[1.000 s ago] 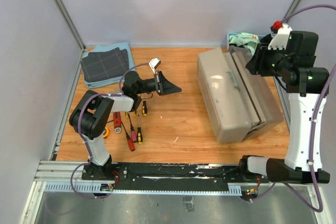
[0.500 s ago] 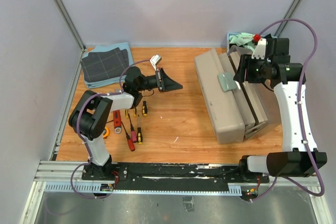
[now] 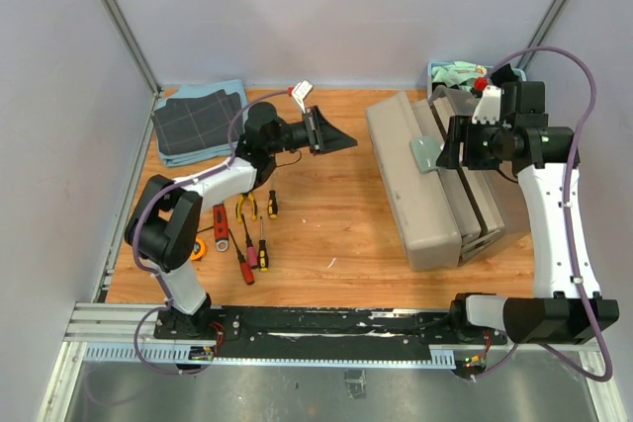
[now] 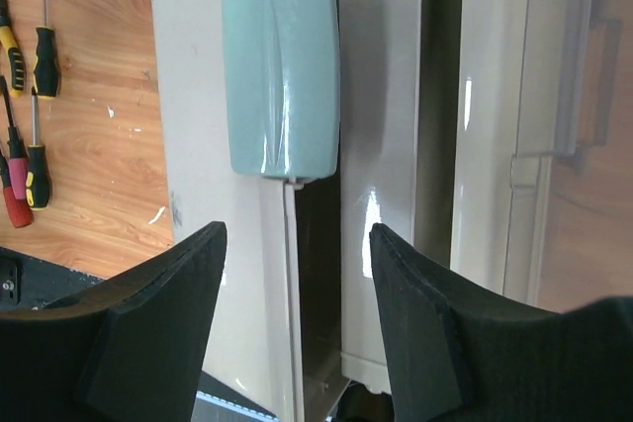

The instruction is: Pack the tool kit

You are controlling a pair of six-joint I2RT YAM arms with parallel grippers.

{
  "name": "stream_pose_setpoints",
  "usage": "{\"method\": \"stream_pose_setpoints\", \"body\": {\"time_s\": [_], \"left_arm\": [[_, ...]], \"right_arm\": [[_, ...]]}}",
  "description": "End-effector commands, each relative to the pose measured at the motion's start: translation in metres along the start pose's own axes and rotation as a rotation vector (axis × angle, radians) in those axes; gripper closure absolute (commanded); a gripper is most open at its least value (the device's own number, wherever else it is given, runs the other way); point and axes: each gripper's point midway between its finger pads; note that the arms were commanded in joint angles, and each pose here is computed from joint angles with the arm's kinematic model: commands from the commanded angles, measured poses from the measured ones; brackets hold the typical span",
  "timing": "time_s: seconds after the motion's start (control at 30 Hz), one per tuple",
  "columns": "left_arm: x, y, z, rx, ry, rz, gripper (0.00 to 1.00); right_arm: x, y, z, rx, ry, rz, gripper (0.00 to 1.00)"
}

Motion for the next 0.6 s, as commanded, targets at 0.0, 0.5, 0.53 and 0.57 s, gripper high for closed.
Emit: {"method": "stream_pose_setpoints", "body": {"time_s": [0.0, 0.5, 0.53, 0.57], "left_arm": [[-0.017, 0.012, 0.024, 0.002, 0.136, 0.096, 0.58], [-0.010, 0.011, 0.043, 0.038, 0.319, 0.129, 0.31], [-0.010, 0.011, 0.043, 0.038, 0.320, 0.128, 0.31], [-0.010, 0.011, 0.043, 0.039, 0.320, 0.129, 0.31]], "right_arm": [[-0.003, -0.012, -0.019, 0.005, -0.024, -0.035, 0.38], [0.007, -0.078, -0.011, 0.231, 0.127, 0.002, 0.36], [0.007, -0.081, -0.010, 0.242, 0.139, 0.007, 0.36], [0.009, -0.083, -0.008, 0.252, 0.159, 0.015, 0.36]]}}
Point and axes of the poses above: each gripper's point midway between its finger pads, its own z axis out along the fingers, its own x axis along the line the jaws close on, y = z × x, and after that the axes turned 14 degrees about z, right-handed
